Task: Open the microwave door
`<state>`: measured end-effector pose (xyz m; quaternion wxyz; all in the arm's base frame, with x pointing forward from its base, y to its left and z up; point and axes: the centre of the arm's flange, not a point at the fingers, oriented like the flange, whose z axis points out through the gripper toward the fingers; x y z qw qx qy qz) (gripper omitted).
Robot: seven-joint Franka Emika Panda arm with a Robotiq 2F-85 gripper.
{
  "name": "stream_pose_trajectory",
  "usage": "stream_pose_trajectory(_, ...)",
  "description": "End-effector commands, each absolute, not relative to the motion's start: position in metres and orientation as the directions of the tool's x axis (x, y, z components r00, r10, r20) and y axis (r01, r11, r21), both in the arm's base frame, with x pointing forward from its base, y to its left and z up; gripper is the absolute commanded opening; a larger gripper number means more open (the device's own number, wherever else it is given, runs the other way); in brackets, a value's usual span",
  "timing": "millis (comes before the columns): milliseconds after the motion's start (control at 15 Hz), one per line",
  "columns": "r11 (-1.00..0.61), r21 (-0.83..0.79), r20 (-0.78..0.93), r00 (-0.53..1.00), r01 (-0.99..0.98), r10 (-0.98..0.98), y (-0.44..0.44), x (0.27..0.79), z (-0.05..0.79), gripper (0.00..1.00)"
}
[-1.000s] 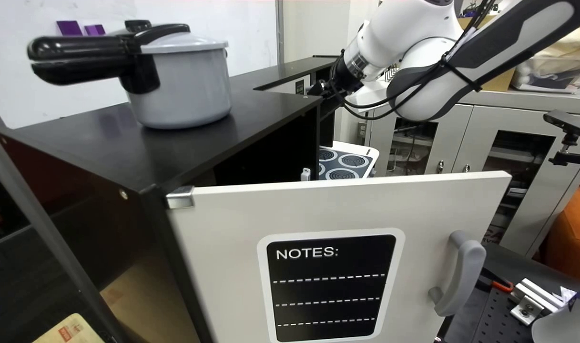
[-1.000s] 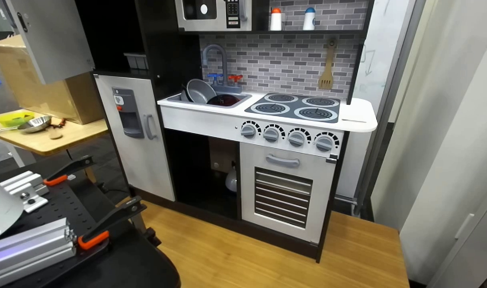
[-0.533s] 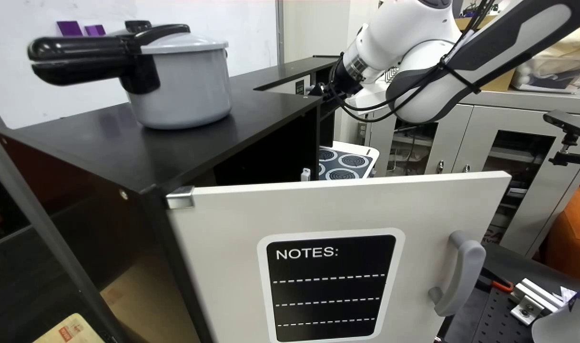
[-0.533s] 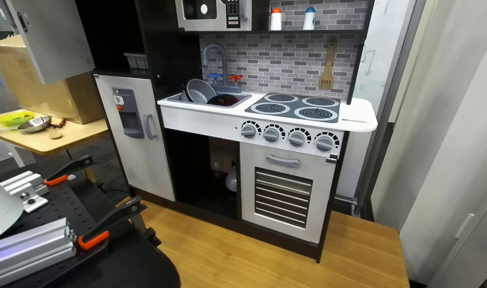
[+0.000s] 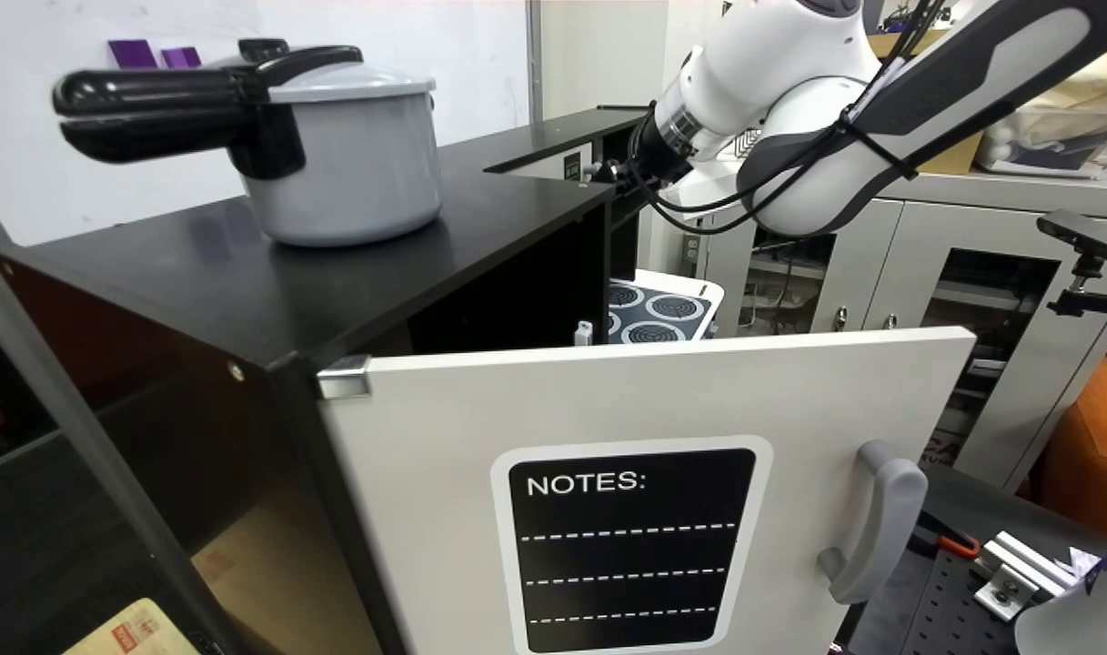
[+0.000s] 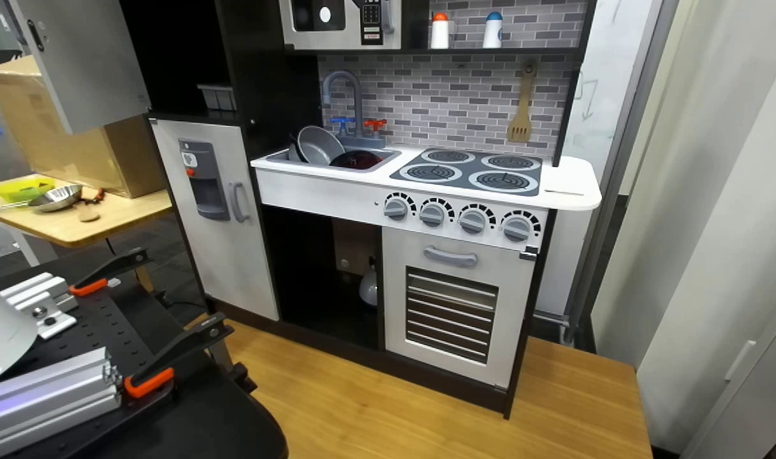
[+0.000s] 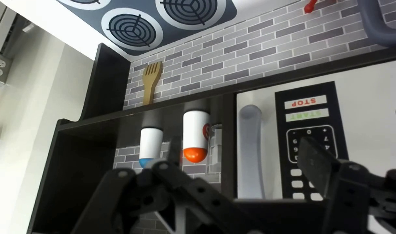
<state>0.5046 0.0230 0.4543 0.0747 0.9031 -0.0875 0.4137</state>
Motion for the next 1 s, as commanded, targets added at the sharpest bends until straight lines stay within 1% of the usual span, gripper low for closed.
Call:
stream_pose_trajectory(0,-0.973,0.061,0.759,0.643,-0.224,-0.100,0.0237,0.5119,0.4542,0.59)
stream_pose_trajectory(67,-0.973,0.061,0.760,0.642,-0.223,-0.099,0.0242,0.5124,0.4538,0.53)
stream_pose_trajectory(400,-0.973,0.063,0.760,0.643,-0.221,-0.097,0.0242,0.5127,0.4547,0.18)
stream_pose_trajectory(467,-0.973,0.064,0.760,0.643,-0.221,-0.097,0.0237,0.5127,0.4546,0.14)
stream_pose_trajectory(533,-0.973,0.065,0.759,0.644,-0.223,-0.097,0.0231,0.5128,0.4543,0.14)
stream_pose_trajectory(667,-0.972,0.065,0.758,0.645,-0.225,-0.099,0.0219,0.5133,0.4539,0.10)
stream_pose_trajectory(800,-0.972,0.067,0.757,0.646,-0.226,-0.099,0.0205,0.5140,0.4534,0.13)
stream_pose_trajectory(867,-0.972,0.068,0.757,0.647,-0.227,-0.098,0.0200,0.5145,0.4529,0.16)
stream_pose_trajectory(933,-0.972,0.068,0.755,0.648,-0.226,-0.098,0.0197,0.5151,0.4527,0.33)
